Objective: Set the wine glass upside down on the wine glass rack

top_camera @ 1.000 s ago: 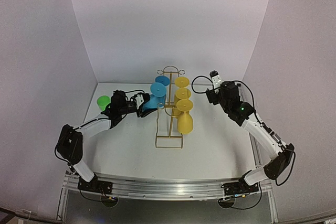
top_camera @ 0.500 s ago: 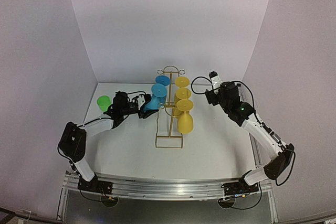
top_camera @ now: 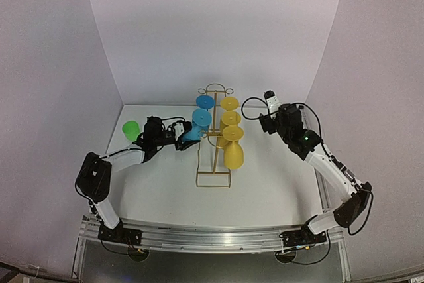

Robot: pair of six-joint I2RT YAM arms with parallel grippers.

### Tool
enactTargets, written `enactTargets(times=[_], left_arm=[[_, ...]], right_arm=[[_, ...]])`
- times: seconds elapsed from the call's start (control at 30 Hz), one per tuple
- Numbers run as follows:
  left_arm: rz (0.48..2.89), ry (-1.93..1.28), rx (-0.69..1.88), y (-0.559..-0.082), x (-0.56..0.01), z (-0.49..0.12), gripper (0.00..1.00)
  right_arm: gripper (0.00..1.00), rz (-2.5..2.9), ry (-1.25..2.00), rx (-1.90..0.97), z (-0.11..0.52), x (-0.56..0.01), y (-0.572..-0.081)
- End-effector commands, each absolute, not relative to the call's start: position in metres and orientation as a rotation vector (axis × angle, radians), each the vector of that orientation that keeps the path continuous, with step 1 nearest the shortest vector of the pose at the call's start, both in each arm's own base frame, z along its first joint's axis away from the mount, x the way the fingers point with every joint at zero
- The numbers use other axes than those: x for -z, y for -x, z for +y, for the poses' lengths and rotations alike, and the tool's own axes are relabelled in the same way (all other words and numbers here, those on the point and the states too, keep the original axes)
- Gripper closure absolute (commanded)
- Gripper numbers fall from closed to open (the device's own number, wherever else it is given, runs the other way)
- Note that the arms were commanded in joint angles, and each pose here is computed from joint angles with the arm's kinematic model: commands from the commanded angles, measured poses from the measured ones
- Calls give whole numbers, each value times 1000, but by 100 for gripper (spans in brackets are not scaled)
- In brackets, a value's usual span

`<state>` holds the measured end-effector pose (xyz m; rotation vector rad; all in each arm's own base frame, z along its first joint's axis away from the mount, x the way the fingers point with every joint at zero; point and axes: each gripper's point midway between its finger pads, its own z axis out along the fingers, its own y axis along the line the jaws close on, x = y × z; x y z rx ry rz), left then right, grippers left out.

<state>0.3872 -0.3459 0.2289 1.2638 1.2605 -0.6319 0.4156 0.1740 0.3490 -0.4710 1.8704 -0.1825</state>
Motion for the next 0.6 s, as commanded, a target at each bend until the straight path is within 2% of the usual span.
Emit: enactTargets(times=[0.0,0.1,0.17,0.43,0.5,0.57], left_arm=[[1200,-1300,642,-385,-228,-352,50],[1215,-1304,664,-384,-221,-353,47],[1230,-1301,694,-382,-218,-354,42],[1280,-1285,782,-377,-213,-357,6],[1284,-1281,776,-378,-213,-356,1],[1288,-1277,766,-378,-214,-355,0]], right_arm=[[15,1828,446,161,168,-367,-407],[15,1830,445,162,167,-365,-405],[15,1831,445,161,166,-365,-405],[15,1827,460,156,169,-365,-405],[15,1825,462,153,169,-366,-405],[15,1823,463,153,169,-367,-405]])
